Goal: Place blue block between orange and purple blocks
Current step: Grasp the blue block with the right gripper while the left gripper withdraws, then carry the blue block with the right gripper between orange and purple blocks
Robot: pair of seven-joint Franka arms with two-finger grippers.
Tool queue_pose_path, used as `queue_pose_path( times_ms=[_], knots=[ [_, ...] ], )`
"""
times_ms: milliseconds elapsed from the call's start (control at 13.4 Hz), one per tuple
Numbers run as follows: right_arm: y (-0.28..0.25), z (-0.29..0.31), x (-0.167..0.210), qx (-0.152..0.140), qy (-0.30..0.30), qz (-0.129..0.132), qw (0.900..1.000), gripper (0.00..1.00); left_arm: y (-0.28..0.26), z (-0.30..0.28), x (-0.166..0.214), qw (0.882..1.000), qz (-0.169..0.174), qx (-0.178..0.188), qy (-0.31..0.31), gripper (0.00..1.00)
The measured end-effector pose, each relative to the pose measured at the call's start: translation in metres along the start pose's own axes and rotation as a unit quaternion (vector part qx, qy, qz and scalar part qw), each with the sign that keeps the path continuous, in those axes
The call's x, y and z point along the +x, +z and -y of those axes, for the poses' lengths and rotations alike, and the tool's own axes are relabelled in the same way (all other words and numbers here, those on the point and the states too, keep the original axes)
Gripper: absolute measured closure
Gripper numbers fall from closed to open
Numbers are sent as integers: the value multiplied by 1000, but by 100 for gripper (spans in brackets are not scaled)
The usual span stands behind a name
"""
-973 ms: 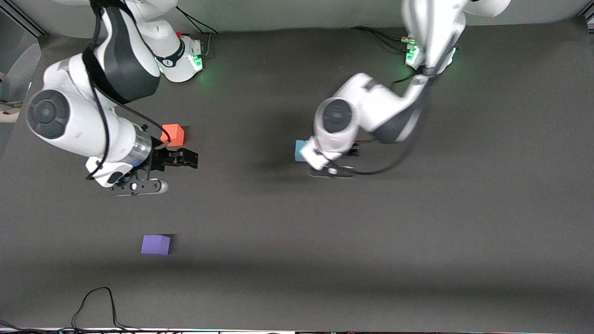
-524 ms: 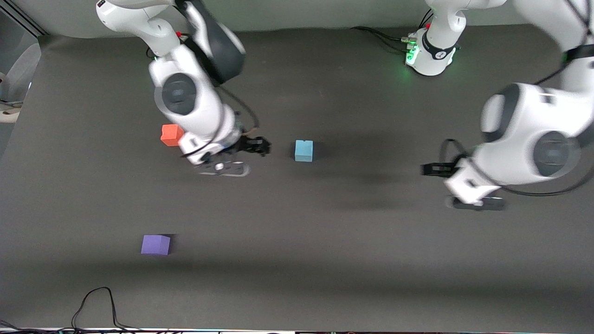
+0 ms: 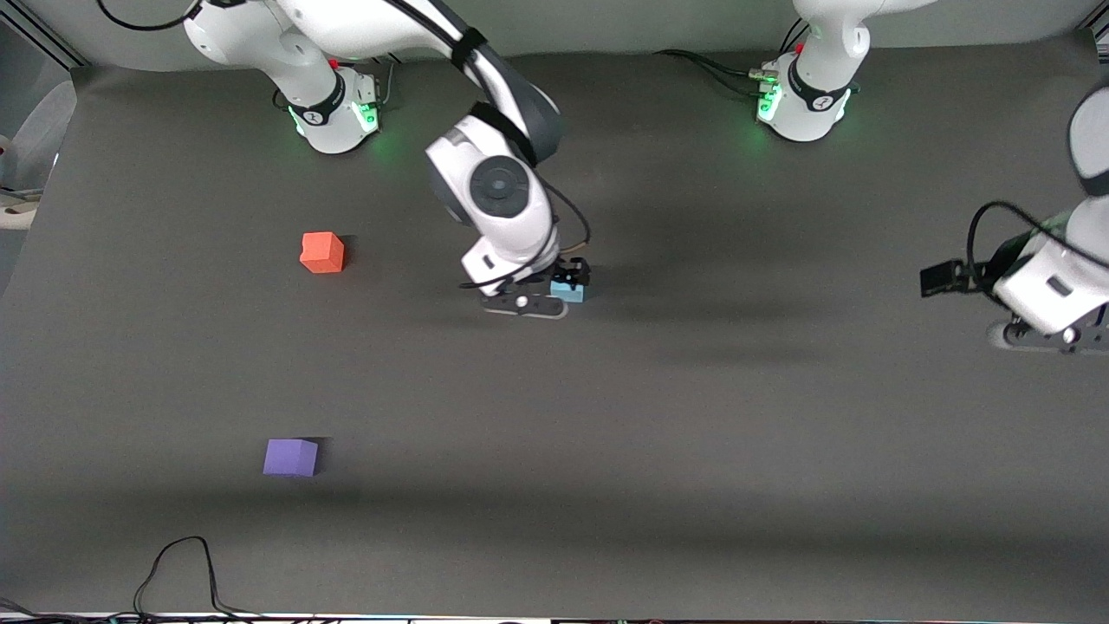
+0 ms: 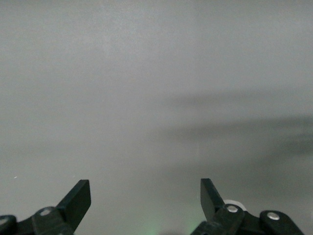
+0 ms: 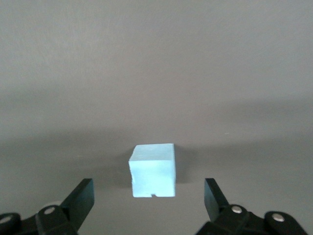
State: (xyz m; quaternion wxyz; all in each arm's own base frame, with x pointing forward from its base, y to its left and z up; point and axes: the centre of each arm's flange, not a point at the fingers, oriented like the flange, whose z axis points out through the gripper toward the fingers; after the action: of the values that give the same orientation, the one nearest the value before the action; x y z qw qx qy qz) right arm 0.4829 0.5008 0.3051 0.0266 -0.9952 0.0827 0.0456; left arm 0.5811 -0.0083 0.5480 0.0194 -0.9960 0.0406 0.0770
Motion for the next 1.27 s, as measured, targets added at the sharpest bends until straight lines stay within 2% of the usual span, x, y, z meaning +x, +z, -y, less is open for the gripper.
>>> queue_pose_path(
  times_ms=[150,299,524,824,898,973,1048,1198,1273],
  knots=[
    [41,15,-18,-10,-6,-1,1000,0,-21,3,-17,1000,-12,4,1,0],
    [74,18,-34,-32,-21,-7,999,0,-28,4,-28,1000,-17,7,0,0],
    [108,-2,-36,-53,-25,-15,998,0,-24,3,-32,1000,-15,8,0,0],
    [112,-5,-36,-48,-24,-20,998,0,-28,2,-33,1000,-21,9,0,0],
    [112,-4,-36,-46,-24,-22,998,6,-29,0,-33,1000,-23,10,3,0],
    [111,-4,-36,-45,-25,-22,998,6,-30,-3,-33,1000,-24,11,5,0],
    [111,-4,-36,-45,-25,-23,998,15,-31,-5,-33,1000,-25,11,7,0],
    [110,-3,-36,-43,-25,-24,998,40,-31,-6,-33,1000,-27,11,7,0],
    [108,-3,-36,-42,-25,-24,998,41,-31,-6,-33,1000,-27,11,7,0]
  ],
)
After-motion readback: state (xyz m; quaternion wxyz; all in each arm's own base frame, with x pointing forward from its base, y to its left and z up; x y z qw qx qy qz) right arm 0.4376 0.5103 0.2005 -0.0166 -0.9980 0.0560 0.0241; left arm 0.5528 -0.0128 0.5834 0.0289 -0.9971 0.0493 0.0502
